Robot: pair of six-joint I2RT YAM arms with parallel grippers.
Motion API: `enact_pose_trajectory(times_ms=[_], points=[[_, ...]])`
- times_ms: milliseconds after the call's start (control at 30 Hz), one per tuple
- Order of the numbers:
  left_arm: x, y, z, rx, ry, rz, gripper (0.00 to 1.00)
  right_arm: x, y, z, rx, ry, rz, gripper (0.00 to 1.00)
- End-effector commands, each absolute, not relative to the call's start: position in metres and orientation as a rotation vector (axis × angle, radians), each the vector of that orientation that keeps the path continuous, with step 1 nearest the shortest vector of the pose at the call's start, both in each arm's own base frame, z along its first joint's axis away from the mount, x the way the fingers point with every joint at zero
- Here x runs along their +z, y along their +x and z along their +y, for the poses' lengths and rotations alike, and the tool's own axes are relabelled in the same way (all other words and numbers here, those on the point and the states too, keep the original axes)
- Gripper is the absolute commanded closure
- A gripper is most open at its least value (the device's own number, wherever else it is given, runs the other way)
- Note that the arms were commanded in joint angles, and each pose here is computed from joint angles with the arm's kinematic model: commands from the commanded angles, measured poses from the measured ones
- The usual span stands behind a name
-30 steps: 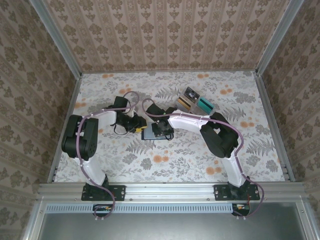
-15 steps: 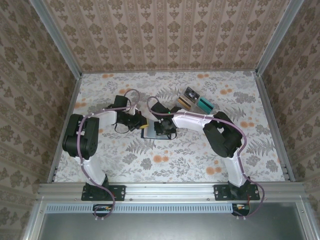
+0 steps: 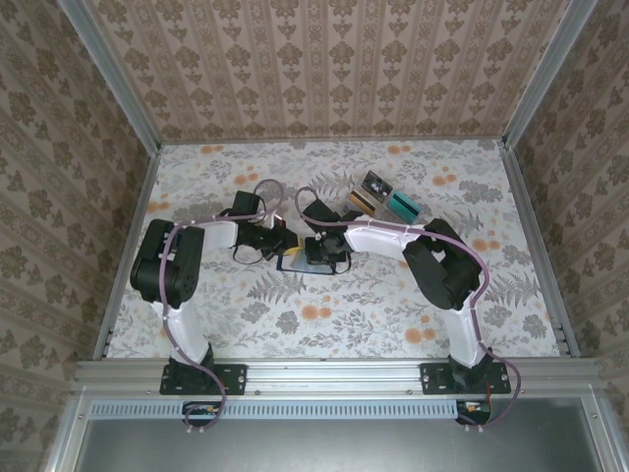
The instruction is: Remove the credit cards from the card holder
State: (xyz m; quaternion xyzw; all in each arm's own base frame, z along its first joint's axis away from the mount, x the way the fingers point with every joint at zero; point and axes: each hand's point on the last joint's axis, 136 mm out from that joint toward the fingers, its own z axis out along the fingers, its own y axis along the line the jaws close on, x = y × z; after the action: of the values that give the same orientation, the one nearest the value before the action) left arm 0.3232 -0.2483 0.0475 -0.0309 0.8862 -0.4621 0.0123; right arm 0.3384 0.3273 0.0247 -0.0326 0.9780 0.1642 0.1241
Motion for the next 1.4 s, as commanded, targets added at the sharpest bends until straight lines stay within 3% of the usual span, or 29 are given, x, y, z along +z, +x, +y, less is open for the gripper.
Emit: enact_pose_trajectory(times_ms=[0,100,267,333,600,667,733,967,1167,1367], points=[[0.050,0.324,-0.250,-1.429,-0.128,2.774,1.00,0.038,0.332,0.324,0.528,-0.096,2.837,0.77],[0.067,0.330,-0.245,-1.380,-0.114,2.756,0.97,0.075,0.336,0.326,0.602,-0.110,2.736,0.70],[0.110,0.340,-0.229,-1.294,-0.058,2.685,0.63,0.139,0.339,0.313,0.621,-0.129,2.556,0.49],[0.125,0.344,-0.215,-1.228,-0.059,2.660,0.54,0.159,0.341,0.298,0.566,-0.125,2.488,0.42],[0.177,0.360,-0.120,-0.786,-0.172,2.503,0.10,0.225,0.352,0.188,0.200,0.033,2.212,0.20],[0.191,0.361,-0.094,-0.653,-0.212,2.434,0.00,0.238,0.352,0.152,0.098,0.103,2.153,0.09],[0.202,0.361,-0.068,-0.506,-0.256,2.367,0.00,0.246,0.349,0.120,-0.001,0.168,2.089,0.00],[0.205,0.345,0.017,-0.022,-0.489,2.154,0.00,0.256,0.327,0.018,-0.274,0.419,1.863,0.00],[0.177,0.344,0.044,0.183,-0.482,2.074,0.00,0.215,0.316,-0.021,-0.393,0.462,1.790,0.00],[0.155,0.352,0.043,0.274,-0.301,2.092,0.00,0.171,0.326,-0.025,-0.413,0.384,1.833,0.00]])
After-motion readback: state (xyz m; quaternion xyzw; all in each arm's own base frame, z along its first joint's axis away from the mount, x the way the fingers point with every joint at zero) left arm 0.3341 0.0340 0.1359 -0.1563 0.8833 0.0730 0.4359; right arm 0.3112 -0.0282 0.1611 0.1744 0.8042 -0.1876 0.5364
